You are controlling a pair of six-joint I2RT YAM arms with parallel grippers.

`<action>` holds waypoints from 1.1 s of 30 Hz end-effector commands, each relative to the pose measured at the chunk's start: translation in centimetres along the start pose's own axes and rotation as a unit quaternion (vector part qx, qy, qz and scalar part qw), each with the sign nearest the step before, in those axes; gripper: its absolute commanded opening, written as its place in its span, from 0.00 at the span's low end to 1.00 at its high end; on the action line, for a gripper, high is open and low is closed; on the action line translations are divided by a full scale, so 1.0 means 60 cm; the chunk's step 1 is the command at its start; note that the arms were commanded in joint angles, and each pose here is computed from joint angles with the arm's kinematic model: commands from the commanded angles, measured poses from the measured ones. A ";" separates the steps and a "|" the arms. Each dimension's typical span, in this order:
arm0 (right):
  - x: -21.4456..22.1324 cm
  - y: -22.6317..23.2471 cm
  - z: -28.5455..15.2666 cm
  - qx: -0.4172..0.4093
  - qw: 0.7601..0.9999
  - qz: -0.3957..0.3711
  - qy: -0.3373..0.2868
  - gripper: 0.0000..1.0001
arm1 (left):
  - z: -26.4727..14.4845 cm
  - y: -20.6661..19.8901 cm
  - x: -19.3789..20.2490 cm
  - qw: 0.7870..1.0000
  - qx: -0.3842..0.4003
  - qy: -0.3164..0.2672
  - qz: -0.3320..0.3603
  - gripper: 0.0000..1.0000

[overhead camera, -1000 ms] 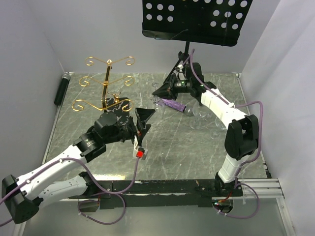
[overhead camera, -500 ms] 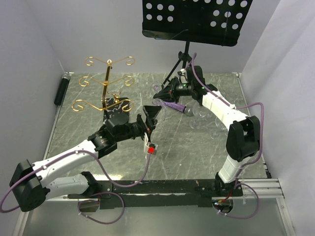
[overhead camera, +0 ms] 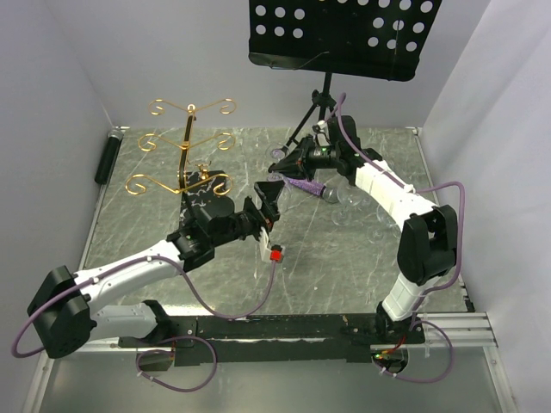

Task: Take the wine glass off the wine glass rack
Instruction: Place the wine glass at the center of the board.

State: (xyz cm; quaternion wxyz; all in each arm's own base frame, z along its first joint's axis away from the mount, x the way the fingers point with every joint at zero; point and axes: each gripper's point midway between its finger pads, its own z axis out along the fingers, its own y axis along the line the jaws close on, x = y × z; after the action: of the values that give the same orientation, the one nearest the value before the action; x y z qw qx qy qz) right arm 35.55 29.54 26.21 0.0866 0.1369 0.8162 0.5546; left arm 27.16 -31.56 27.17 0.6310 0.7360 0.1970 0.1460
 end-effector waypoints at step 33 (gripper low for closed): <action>-0.048 0.060 -0.097 0.013 0.989 -0.082 -0.121 1.00 | 0.005 0.121 0.009 0.993 -0.093 0.018 -0.065 0.49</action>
State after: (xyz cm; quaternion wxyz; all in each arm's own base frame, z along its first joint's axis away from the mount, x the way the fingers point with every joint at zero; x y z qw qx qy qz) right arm 37.34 26.74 27.76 0.1579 0.1577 0.8251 0.5191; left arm 28.17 -31.83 27.61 0.6323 0.7204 0.2537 0.1298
